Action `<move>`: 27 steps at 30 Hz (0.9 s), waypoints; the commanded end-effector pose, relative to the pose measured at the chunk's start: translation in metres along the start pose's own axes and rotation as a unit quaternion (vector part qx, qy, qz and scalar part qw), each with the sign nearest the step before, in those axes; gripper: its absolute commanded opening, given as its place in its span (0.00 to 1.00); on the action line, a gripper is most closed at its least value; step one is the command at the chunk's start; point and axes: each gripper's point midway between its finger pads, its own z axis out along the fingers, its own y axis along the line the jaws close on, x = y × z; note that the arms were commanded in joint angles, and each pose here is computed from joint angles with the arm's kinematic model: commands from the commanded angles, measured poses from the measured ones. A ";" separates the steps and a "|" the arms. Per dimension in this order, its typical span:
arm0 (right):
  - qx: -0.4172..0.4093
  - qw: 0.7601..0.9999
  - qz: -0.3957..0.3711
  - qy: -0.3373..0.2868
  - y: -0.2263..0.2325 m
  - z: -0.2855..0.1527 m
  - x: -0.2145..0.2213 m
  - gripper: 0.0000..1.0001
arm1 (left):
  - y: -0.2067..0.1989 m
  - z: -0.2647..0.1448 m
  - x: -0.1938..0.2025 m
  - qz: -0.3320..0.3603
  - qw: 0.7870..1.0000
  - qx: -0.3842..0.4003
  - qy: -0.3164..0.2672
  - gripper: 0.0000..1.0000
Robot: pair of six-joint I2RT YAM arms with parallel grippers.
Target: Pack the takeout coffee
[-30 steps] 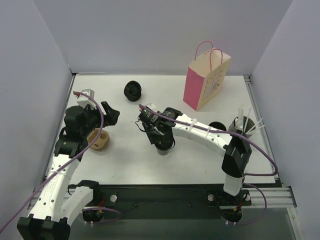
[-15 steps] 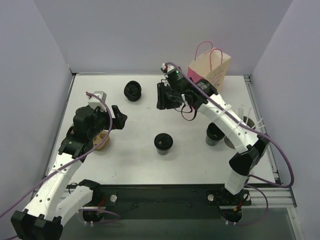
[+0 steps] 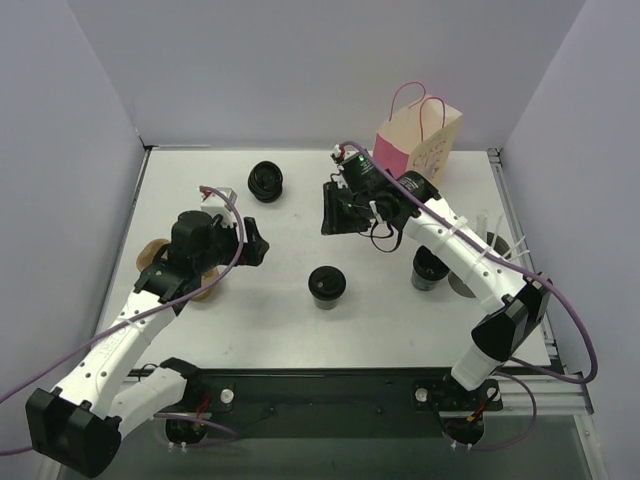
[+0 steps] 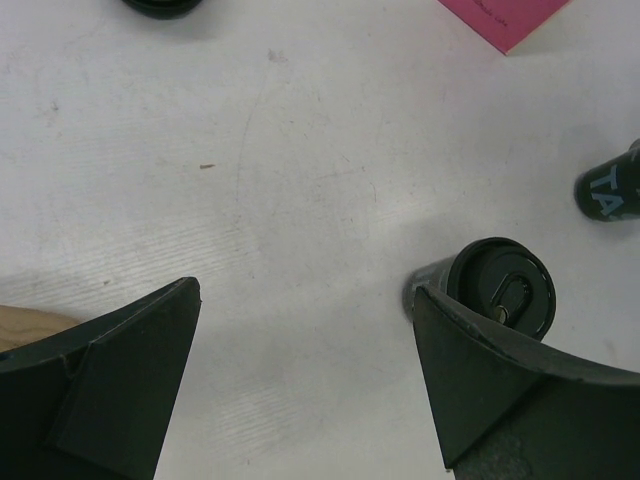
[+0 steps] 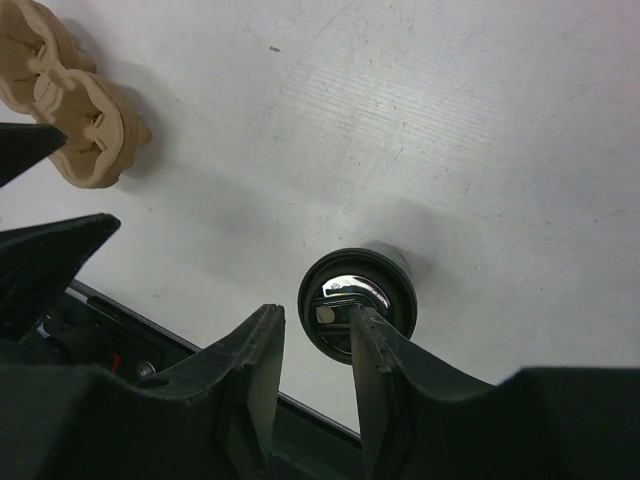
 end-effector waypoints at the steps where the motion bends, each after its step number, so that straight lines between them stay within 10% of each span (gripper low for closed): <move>1: 0.003 1.000 0.019 0.006 -0.006 -0.004 0.012 0.34 | -0.019 0.000 0.010 -0.006 0.999 0.027 0.036 0.97; 27: -0.137 0.983 0.002 0.122 -0.046 0.035 0.080 0.56 | -0.090 0.042 0.075 -0.082 0.974 0.186 0.098 0.86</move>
